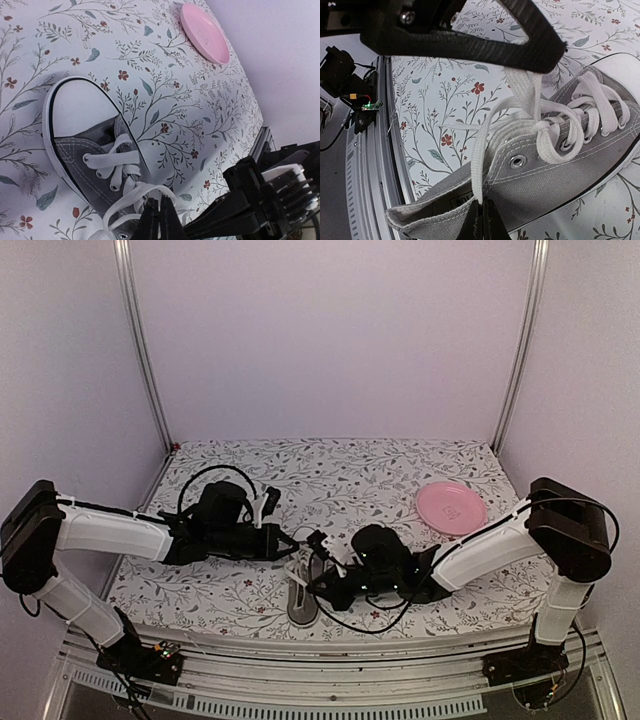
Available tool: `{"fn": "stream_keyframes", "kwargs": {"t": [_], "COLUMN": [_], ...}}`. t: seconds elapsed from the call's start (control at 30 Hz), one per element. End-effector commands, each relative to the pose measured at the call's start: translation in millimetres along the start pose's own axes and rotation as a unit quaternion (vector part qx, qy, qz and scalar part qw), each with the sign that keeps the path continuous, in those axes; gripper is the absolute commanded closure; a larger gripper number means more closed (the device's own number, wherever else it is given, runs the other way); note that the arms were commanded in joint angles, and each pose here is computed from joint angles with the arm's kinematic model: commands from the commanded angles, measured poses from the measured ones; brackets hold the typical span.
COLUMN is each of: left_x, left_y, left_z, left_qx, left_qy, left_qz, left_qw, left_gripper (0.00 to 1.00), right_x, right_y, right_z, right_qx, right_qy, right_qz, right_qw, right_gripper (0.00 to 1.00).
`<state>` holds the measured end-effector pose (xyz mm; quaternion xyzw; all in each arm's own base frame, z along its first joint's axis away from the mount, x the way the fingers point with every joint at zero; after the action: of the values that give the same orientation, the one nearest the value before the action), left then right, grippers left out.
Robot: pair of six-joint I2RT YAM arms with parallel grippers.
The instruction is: Tie the shoes
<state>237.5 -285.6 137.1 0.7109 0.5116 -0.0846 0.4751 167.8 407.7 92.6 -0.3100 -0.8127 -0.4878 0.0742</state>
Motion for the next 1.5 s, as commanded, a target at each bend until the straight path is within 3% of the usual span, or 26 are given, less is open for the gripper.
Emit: {"fn": "stream_keyframes", "kwargs": {"t": [0.0, 0.27, 0.4, 0.8, 1.1, 1.3, 1.37, 1.4, 1.47], "left_x": [1, 0, 0, 3, 11, 12, 12, 11, 11], "left_y": [4, 5, 5, -6, -29, -39, -41, -41, -41], "left_z": [-2, -4, -4, -8, -16, -24, -24, -25, -25], "left_qx": [-0.009, -0.013, -0.013, -0.014, -0.006, -0.009, -0.008, -0.008, -0.008], "left_qy": [-0.006, -0.007, -0.007, -0.021, -0.038, -0.052, -0.052, -0.053, -0.055], "left_qz": [-0.002, -0.003, -0.004, -0.014, -0.030, -0.037, -0.037, -0.036, -0.035], "left_qw": [1.000, 1.000, 1.000, 1.000, 0.999, 0.998, 0.998, 0.998, 0.998], "left_gripper": [1.00, 1.00, 1.00, 1.00, 1.00, 1.00, 1.00, 1.00, 1.00], "right_x": [17, 24, 28, 3, -22, -24, -18, -15, -9], "right_y": [39, 81, 81, 2, -27, -35, -32, -29, -22], "right_z": [-17, -41, -52, -71, -66, -56, -54, -53, -49], "right_qx": [-0.056, -0.112, -0.110, -0.019, 0.012, 0.030, 0.027, 0.023, 0.016], "right_qy": [0.004, -0.037, -0.034, -0.053, -0.118, -0.107, -0.086, -0.071, -0.052], "right_qz": [-0.012, -0.013, -0.017, 0.040, 0.089, 0.094, 0.080, 0.072, 0.056], "right_qw": [0.998, 0.993, 0.993, 0.998, 0.989, 0.989, 0.993, 0.995, 0.997], "right_gripper": [0.98, 0.98, 0.98, 0.98, 0.98, 0.98, 0.91, 0.77, 0.61]}}
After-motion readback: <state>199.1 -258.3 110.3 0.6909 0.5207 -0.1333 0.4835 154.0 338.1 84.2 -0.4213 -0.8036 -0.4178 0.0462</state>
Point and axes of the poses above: each gripper's point midway between its finger pads, its own z axis out along the fingers, its own x axis along the line the jaws close on, y = z × x, the point moved 5 cm from there along -z, back along the fingers, and after that the axes turned 3 degrees about z, right-handed, at the moved point
